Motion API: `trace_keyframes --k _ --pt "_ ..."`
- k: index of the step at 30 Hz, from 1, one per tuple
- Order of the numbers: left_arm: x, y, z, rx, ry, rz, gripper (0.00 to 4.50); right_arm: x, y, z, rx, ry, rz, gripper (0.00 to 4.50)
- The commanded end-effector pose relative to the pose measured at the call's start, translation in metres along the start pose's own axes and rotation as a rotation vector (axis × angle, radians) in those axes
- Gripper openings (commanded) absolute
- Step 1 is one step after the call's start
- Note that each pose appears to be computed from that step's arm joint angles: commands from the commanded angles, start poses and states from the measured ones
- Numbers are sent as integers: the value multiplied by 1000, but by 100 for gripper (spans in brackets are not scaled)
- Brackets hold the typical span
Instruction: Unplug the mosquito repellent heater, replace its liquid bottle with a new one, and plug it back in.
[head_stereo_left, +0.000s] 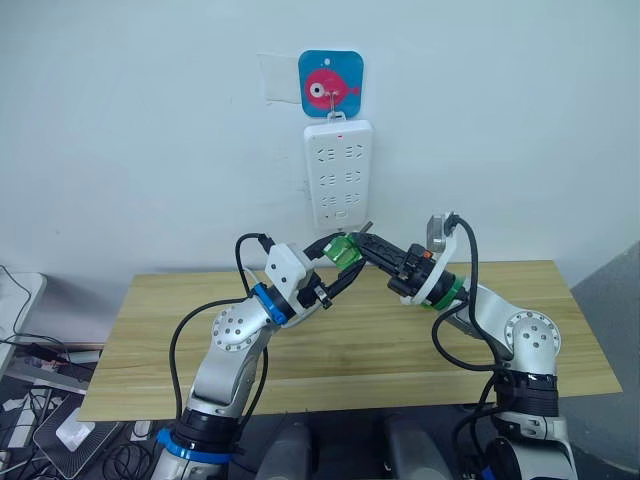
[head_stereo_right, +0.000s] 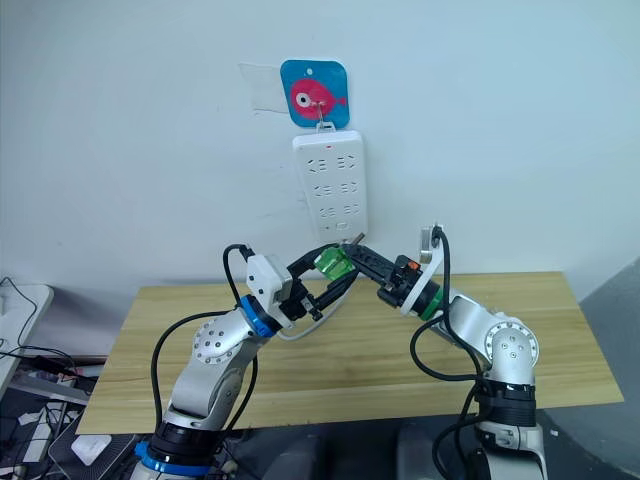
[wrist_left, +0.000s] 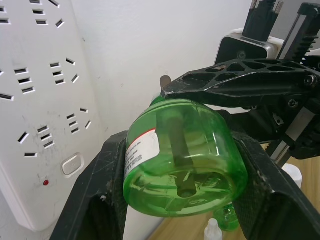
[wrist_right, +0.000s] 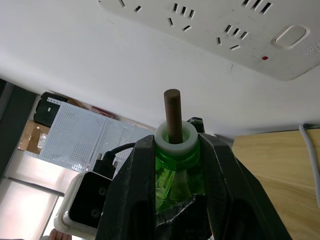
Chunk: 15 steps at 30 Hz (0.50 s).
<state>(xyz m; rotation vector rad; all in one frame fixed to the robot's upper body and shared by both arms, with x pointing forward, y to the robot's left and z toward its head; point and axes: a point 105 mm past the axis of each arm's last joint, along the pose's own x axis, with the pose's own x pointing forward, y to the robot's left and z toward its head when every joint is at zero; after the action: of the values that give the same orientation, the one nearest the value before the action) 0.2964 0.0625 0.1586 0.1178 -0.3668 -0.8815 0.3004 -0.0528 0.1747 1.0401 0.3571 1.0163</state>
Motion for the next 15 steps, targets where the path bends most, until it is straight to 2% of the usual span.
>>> trace_keyframes --k 1,6,7,10,15 --pt "-1 4 10 29 -21 -13 229 -5 13 -8 -72 79 42 224" --pt "-6 6 5 29 17 -51 229 -36 3 -25 -178 258 -31 408" --pt "-8 6 3 27 26 -67 229 -48 -4 -29 -235 325 -84 446" --pt "-13 4 0 15 46 -114 229 -86 -31 -24 -384 474 -282 449" --pt "-19 -2 -9 1 73 -164 229 -144 -67 16 -622 587 -551 449"
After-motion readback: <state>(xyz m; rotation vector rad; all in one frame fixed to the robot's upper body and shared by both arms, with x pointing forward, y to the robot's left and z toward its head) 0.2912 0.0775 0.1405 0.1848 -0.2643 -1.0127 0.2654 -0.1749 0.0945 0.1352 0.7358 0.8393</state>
